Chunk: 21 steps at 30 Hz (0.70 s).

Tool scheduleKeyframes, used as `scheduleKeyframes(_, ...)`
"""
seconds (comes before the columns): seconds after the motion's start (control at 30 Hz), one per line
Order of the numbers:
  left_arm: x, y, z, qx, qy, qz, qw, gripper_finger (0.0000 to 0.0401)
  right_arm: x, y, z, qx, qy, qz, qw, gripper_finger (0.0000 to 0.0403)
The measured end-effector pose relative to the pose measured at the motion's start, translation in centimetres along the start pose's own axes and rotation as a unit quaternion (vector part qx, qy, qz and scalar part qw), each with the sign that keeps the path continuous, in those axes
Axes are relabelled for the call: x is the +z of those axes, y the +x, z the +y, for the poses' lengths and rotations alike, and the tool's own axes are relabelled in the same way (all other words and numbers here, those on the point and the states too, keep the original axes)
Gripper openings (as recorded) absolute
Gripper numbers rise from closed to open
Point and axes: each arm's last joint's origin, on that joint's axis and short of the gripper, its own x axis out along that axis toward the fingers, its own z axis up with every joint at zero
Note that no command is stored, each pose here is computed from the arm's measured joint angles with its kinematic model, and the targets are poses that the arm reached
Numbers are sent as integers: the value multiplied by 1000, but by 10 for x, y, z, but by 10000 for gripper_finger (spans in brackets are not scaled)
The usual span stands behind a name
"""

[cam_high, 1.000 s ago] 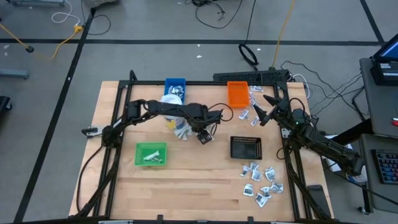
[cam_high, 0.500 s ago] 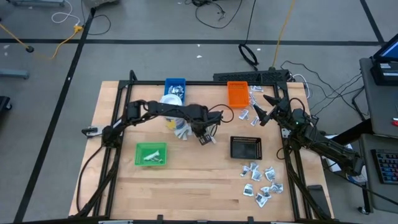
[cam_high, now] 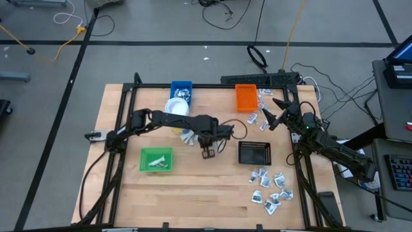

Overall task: Pick & Place First Aid Supplies
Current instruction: Put the green bandage pack into the green bin

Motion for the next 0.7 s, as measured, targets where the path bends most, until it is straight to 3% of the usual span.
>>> scheduleKeyframes(0.13, -8, -5, -16, 18, 51, 19, 998, 3, 0, 0, 0, 0, 0, 0, 1000, 393)
scheduleKeyframes(0.33, -22, -7, -29, 80, 68, 67, 992, 2, 0, 0, 0, 0, 0, 0, 1000, 393)
scheduleKeyframes(0.43, -30, -9, -39, 107, 105, 91, 984, 2, 0, 0, 0, 0, 0, 0, 1000, 393)
scheduleKeyframes(0.7, -52, -22, -76, 124, 193, 112, 967, 2, 0, 0, 0, 0, 0, 0, 1000, 393)
